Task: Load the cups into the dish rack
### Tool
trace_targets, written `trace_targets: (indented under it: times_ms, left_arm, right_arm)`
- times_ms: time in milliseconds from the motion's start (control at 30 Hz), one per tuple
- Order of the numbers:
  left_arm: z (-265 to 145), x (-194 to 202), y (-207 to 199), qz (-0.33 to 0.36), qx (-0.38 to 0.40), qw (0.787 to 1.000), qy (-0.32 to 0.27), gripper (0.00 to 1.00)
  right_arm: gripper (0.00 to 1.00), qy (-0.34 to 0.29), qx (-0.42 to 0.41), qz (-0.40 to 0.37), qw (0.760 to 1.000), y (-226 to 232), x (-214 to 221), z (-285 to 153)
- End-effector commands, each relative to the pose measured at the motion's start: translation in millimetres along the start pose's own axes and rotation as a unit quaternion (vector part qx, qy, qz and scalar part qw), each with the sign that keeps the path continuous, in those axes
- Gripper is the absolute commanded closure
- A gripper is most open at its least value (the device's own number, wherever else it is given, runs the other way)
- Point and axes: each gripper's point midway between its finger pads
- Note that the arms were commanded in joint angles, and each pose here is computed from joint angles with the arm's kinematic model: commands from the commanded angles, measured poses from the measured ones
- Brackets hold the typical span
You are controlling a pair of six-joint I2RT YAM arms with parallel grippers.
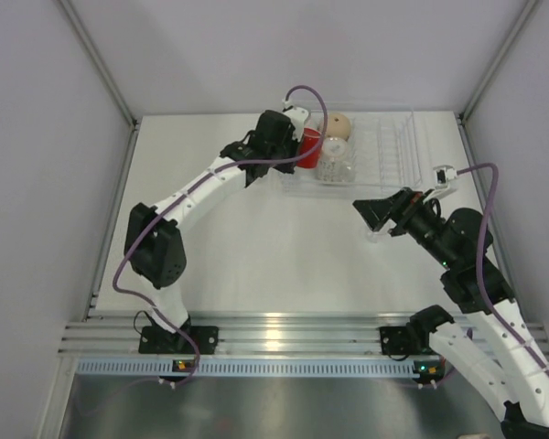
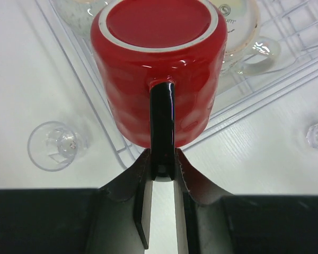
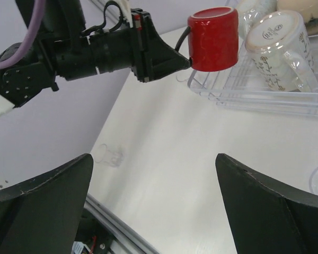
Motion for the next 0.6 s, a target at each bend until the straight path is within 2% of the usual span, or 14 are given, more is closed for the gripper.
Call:
trace_targets:
  times_ms: [0,267,400,567]
  left_arm:
    - [5,-50,11,-0.001,-0.005,0.998,-0.066,1.0]
    - [40,-35,30,-0.004,-0.04,0.998,-0.043,1.0]
    - [43,-41,34,-0.023,-0.041,0.996,-0.073,1.0]
    - [54,-19,28,-0.047,-0.026,0.996,-0.065,1.0]
  right_arm:
    - [0.01,-0.014,-0.005,-0.026,1.0,8,-11,-9]
    - [0.01,-0.019,-0.005,-0.037,0.999,9,-14,-14]
    - [0.01,-0.021,-0.005,-0.042,0.999,10,-16,-13]
    - [0.01,-0.032,0.02,-0.049,0.998,-4,-19,-2]
Point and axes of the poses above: each gripper's point midway between its finger pads, its own z axis out along the fingers, its own y axis along the line the jaws close on, x = y × z, and after that the axes turned 9 degrees about z, right-handed
